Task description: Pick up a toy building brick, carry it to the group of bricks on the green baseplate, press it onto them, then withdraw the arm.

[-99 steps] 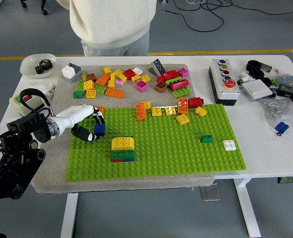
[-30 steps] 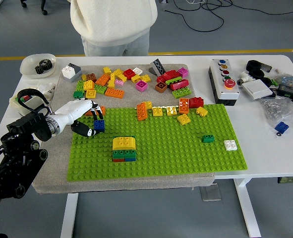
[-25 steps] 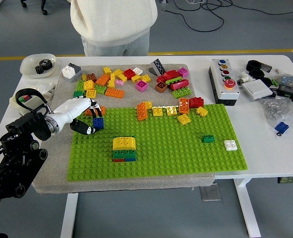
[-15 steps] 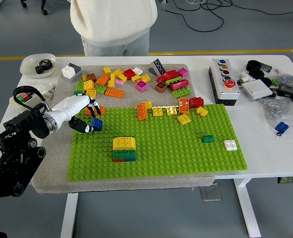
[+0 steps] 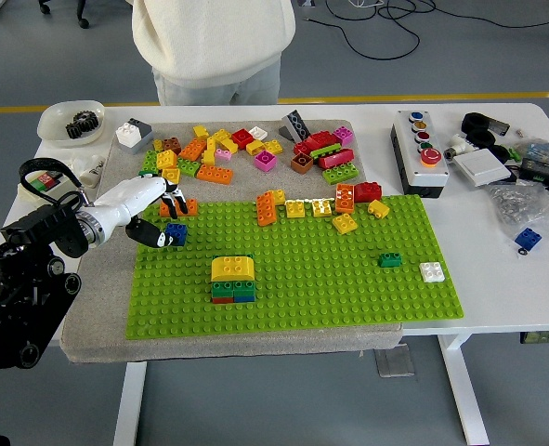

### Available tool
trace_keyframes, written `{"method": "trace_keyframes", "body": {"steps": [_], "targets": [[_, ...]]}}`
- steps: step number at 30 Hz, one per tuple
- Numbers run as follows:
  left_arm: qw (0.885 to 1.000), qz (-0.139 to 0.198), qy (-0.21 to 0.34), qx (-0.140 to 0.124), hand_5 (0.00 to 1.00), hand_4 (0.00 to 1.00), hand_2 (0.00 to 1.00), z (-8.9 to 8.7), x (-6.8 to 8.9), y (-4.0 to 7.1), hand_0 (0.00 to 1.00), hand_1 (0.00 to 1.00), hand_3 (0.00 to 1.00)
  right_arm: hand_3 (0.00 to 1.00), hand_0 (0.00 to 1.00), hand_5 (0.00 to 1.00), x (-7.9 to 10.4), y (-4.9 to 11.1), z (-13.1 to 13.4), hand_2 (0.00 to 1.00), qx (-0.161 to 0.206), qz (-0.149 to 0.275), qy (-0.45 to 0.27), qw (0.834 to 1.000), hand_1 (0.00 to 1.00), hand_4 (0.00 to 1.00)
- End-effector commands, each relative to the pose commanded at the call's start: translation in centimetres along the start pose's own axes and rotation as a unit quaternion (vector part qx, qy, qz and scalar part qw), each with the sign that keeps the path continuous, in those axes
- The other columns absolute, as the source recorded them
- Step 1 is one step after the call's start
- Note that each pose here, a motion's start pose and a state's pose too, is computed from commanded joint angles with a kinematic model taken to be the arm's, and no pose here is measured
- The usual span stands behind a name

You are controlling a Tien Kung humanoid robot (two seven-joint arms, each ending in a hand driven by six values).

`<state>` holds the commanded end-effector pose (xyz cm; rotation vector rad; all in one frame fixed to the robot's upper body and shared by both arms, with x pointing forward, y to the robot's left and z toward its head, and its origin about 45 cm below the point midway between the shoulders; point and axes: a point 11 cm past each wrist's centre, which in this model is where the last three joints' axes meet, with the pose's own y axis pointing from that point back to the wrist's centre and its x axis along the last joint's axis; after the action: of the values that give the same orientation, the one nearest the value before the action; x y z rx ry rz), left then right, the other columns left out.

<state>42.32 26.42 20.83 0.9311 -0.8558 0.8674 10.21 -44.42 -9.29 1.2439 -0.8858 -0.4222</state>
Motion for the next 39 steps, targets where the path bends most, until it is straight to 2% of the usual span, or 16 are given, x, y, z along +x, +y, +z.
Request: {"method": "trace_keyframes", "body": {"steps": [1, 6, 7, 18, 19, 31, 32, 39], "targets": [[1.0, -0.004, -0.001, -0.002, 0.002, 0.579, 0.514, 0.06, -0.01, 0.03, 0.998, 0.749, 0.533, 0.633, 0.747, 0.484, 0.01, 0.0, -0.01, 0.725, 0.0, 0.0, 0.0, 1.0, 0.648, 0.896], [1.0, -0.02, 0.001, -0.011, 0.002, 0.579, 0.514, 0.23, -0.46, 0.02, 0.998, 0.749, 0.533, 0.633, 0.747, 0.484, -0.12, -0.01, -0.1, 0.725, 0.001, -0.002, 0.002, 1.0, 0.648, 0.896], [1.0, -0.021, 0.001, -0.011, 0.002, 0.579, 0.541, 0.24, -0.5, 0.01, 0.998, 0.759, 0.543, 0.633, 0.747, 0.483, -0.13, -0.01, -0.1, 0.725, 0.001, -0.002, 0.002, 1.0, 0.647, 0.896], [0.999, -0.028, 0.002, -0.015, 0.002, 0.573, 0.554, 0.21, -0.66, -0.1, 0.998, 0.766, 0.548, 0.633, 0.747, 0.483, -0.02, 0.0, -0.04, 0.726, 0.001, 0.0, 0.0, 1.0, 0.647, 0.896], [0.999, -0.029, 0.003, -0.016, 0.018, 0.647, 0.615, 0.24, -0.64, -0.09, 0.998, 0.778, 0.61, 0.633, 0.747, 0.483, -0.01, 0.0, -0.04, 0.726, 0.001, 0.0, 0.0, 1.0, 0.647, 0.896], [0.999, -0.032, 0.003, -0.018, 0.036, 0.653, 0.629, 0.26, -0.6, -0.22, 0.998, 0.782, 0.63, 0.633, 0.747, 0.482, 0.06, 0.0, -0.14, 0.725, 0.002, 0.0, -0.001, 1.0, 0.647, 0.896], [0.999, -0.033, 0.003, -0.019, 0.073, 0.743, 0.666, 0.28, -0.62, -0.25, 0.998, 0.792, 0.672, 0.633, 0.747, 0.48, 0.07, 0.0, -0.13, 0.725, 0.002, 0.0, -0.001, 1.0, 0.648, 0.895], [0.999, -0.036, 0.003, -0.018, 0.066, 0.732, 0.668, 0.12, -0.78, -0.36, 0.998, 0.789, 0.662, 0.633, 0.747, 0.48, 0.08, 0.0, -0.08, 0.725, 0.001, 0.001, -0.001, 1.0, 0.648, 0.896]]}}
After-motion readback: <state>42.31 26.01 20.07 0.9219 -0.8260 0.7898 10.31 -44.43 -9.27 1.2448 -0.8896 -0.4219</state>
